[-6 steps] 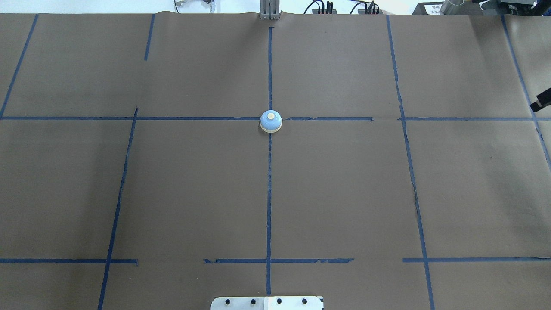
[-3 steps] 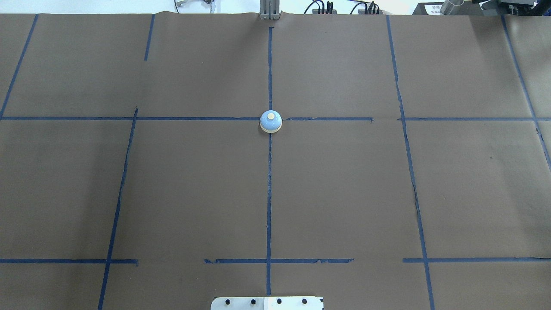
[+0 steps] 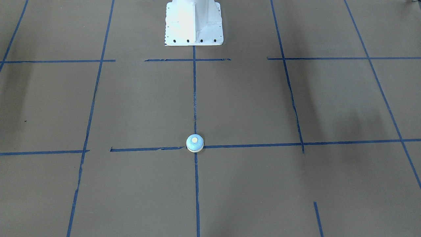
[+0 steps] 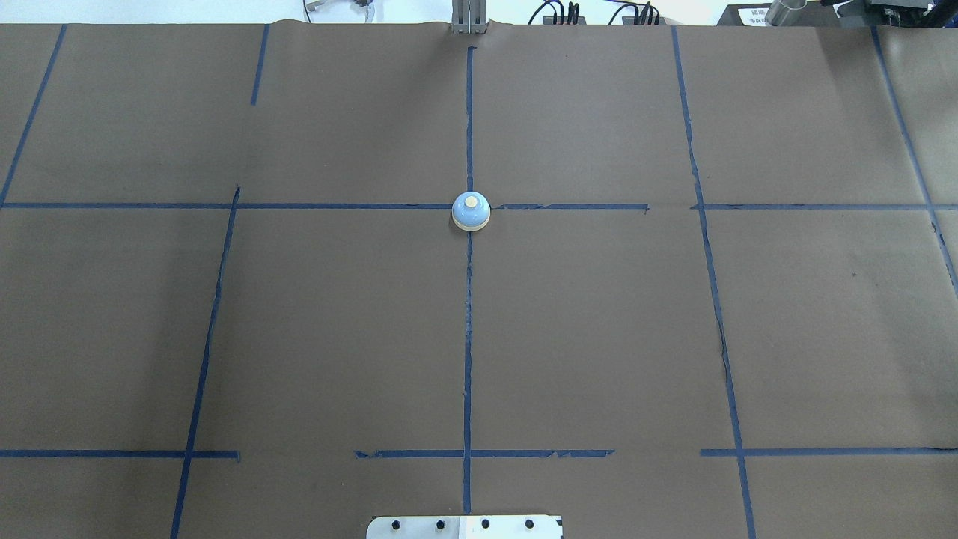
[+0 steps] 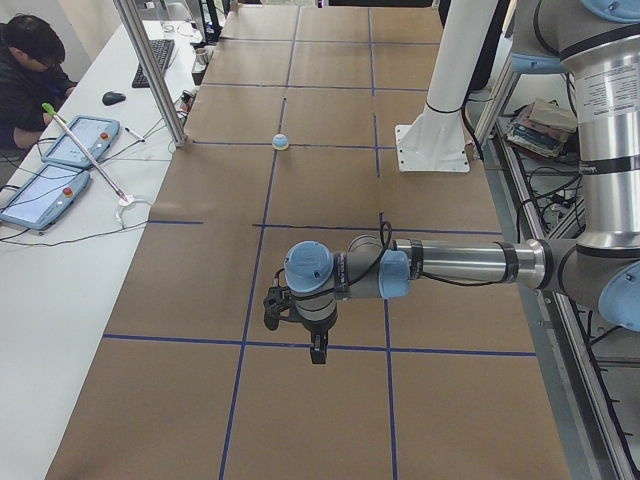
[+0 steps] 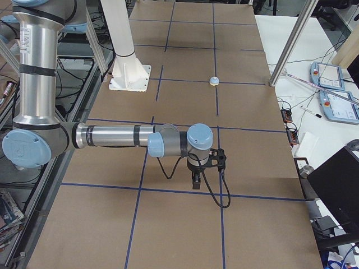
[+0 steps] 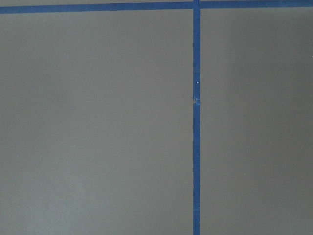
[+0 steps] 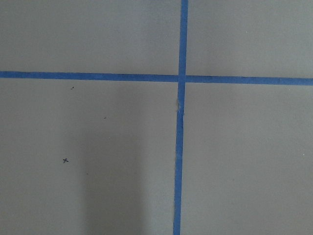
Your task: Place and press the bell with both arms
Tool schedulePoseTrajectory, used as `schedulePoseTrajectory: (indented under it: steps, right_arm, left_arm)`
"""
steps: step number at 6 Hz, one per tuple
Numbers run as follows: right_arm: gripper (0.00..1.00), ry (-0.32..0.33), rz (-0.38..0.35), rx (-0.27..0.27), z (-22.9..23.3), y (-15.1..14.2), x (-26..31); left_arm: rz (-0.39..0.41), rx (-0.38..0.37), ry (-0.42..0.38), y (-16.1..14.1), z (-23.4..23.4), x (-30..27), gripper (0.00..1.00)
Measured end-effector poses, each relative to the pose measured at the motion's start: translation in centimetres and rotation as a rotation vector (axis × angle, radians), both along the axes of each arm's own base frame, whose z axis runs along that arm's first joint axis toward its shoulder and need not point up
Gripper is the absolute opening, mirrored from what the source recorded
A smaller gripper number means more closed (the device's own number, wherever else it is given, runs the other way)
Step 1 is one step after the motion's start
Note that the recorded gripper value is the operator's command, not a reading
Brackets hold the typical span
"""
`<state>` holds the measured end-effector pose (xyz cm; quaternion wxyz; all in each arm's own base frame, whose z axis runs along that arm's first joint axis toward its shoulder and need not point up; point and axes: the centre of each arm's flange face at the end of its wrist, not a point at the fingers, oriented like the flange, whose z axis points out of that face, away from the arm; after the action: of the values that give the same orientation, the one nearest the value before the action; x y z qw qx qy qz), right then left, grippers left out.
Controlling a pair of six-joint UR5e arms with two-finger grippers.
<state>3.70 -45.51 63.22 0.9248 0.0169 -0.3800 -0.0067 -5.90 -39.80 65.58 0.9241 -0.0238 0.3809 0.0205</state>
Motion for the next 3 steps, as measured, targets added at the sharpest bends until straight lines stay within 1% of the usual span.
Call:
schedulePoseTrajectory:
  steps: [3]
  right_arm:
    - [1.00,0.000,-0.002,-0.001,0.15,0.23,-0.01]
  left_arm:
    - [0.000,0.000,0.000,0.05,-0.02,0.00,1.00]
